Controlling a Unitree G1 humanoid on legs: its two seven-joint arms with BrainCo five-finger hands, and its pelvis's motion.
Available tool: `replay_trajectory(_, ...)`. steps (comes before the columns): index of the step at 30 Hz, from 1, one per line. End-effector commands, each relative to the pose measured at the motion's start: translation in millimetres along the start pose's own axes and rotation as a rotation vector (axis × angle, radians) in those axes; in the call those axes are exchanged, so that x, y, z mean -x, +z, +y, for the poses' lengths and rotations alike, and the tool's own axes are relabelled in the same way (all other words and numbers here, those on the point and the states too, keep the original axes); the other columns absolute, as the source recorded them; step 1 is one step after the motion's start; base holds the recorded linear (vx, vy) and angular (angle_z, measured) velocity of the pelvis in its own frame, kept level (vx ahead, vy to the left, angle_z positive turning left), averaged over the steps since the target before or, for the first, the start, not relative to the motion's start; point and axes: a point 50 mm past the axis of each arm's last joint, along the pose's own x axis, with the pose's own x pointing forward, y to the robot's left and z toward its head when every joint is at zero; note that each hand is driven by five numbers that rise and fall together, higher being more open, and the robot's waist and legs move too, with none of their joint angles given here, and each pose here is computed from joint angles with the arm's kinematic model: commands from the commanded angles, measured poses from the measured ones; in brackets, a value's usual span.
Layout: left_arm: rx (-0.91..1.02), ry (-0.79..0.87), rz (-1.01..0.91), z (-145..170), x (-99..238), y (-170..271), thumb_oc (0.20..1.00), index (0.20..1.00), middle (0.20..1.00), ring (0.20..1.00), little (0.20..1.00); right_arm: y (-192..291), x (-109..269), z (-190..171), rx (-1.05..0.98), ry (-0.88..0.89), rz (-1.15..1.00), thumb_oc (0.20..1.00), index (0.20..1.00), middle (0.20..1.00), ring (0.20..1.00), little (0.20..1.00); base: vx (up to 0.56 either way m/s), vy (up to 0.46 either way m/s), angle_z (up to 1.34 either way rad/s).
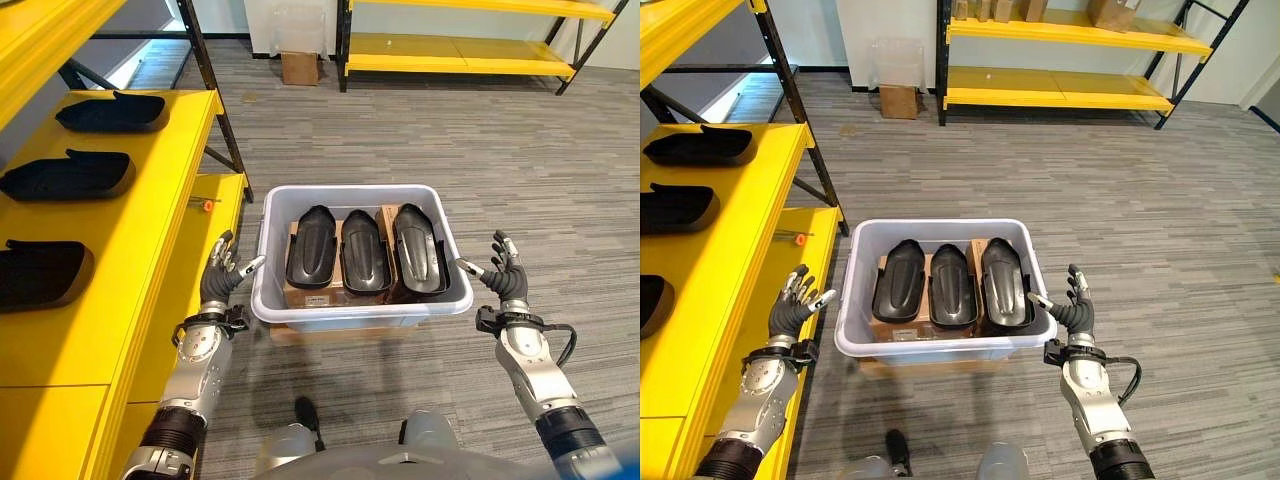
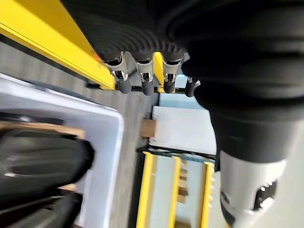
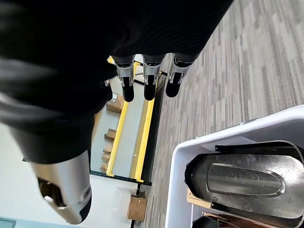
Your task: Move parts from the plastic box to the shelf.
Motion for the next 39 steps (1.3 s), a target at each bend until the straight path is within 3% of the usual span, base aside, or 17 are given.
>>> replay_trajectory(1, -0.035, -0.063, -0.068, -10.9, -5.8, 14.7, 1.0, 1.0, 1.0, 1.0, 1.0, 14.1, -3.7, -6.0, -0.008, -0.005, -0.086, 1.0, 1.0, 1.0, 1.0, 1.0, 0.14, -0.052, -0.07)
replay_trajectory(11, -0.076, -0.202, -0.013, -35.7, -3.1, 4.0, 1.0, 1.0, 1.0, 1.0, 1.0, 3.7, 8.4, -4.4, -0.004, 0.015, -0.039, 1.0, 1.0, 1.0, 1.0, 1.0, 0.18, -0.104, 0.14)
replay_trajectory(30, 0.045, -0.264, 0.016, -36.3, 21.6, -6.0, 1.0, 1.0, 1.0, 1.0, 1.0, 16.9, 7.5, 1.7, 0.054, 0.059, -0.128, 1.0, 1.0, 1.0, 1.0, 1.0, 0.15, -0.166, 0.03)
replay_trajectory(37, 0.208, -0.104, 0.063, -34.6, 17.1, -15.0, 1.0, 1.0, 1.0, 1.0, 1.0, 21.7, 5.3, -9.4, 0.108, 0.078, -0.155, 1.0, 1.0, 1.0, 1.0, 1.0, 0.08, -0.179, -0.12)
replay_trajectory(39, 0.197, -0.125, 0.043, -40.8, 14.3, -11.8, 1.0, 1.0, 1.0, 1.0, 1.0, 20.8, 4.6, -9.2, 0.108, 0.077, -0.148, 1.0, 1.0, 1.0, 1.0, 1.0, 0.03, -0.148, -0.06)
